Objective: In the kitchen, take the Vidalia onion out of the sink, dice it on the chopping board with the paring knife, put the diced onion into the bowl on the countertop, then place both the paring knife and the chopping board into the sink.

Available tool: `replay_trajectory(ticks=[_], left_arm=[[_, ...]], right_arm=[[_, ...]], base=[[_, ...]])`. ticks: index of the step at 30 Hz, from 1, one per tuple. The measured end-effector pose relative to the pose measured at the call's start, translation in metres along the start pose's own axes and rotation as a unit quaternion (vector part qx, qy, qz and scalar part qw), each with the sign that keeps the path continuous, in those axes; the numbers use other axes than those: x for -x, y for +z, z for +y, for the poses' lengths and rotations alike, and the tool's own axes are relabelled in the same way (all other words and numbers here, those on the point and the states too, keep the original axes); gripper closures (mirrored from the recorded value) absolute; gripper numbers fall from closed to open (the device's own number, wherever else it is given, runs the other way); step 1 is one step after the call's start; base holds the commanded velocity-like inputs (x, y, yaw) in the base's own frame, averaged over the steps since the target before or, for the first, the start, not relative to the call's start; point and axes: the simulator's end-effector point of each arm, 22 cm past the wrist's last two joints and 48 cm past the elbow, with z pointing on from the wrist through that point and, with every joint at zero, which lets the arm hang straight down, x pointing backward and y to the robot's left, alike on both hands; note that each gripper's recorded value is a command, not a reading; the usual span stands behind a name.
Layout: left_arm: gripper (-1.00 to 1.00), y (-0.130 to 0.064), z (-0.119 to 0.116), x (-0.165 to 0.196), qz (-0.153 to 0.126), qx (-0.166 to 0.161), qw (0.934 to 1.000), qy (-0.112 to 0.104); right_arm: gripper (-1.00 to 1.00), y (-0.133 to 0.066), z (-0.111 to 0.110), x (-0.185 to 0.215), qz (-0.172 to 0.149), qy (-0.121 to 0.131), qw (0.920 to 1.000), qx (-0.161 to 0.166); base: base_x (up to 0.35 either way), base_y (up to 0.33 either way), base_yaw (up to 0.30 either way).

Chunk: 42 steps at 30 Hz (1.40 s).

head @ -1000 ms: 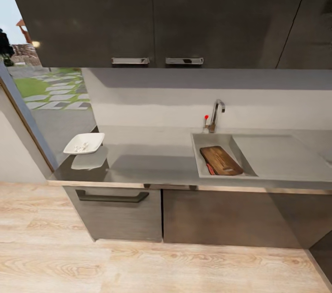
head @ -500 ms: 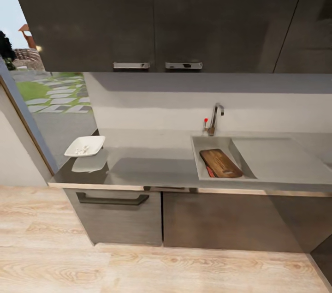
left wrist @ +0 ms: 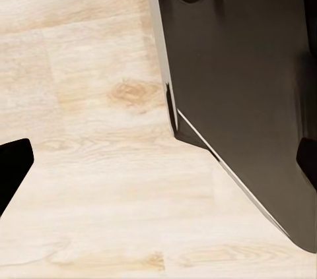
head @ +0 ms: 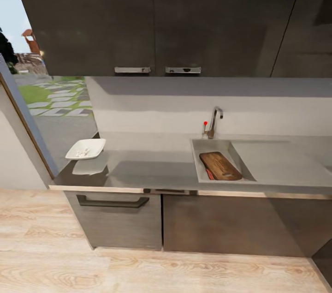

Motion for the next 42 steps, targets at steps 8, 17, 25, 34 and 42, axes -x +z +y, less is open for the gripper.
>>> replay_trajectory(ticks=[8,17,25,34,42], left_arm=[[-1.0,0.002,0.001,0.004,-0.006,0.001,1.0,0.0],[-1.0,0.003,0.001,0.008,-0.011,0.002,0.9999,0.0],[-1.0,0.003,0.001,0.008,-0.012,0.002,0.9999,0.0],[-1.0,0.004,0.001,0.008,-0.012,0.002,0.9999,0.0],[-1.0,0.003,0.001,0.008,-0.012,0.002,0.9999,0.0]], right_arm=[[-1.0,0.002,-0.014,0.006,-0.007,-0.006,0.9999,-0.007],[-1.0,-0.015,-0.105,-0.056,0.129,-0.037,0.989,-0.061],[-1.0,-0.018,-0.107,-0.064,0.147,-0.035,0.9865,-0.063],[-1.0,-0.01,-0.099,-0.051,0.13,-0.031,0.9892,-0.06],[-1.0,-0.01,-0.099,-0.05,0.13,-0.031,0.9893,-0.06]], base=[[0.0,0.0,0.0],[0.0,0.0,0.0],[0.0,0.0,0.0],[0.0,0.0,0.0],[0.0,0.0,0.0]])
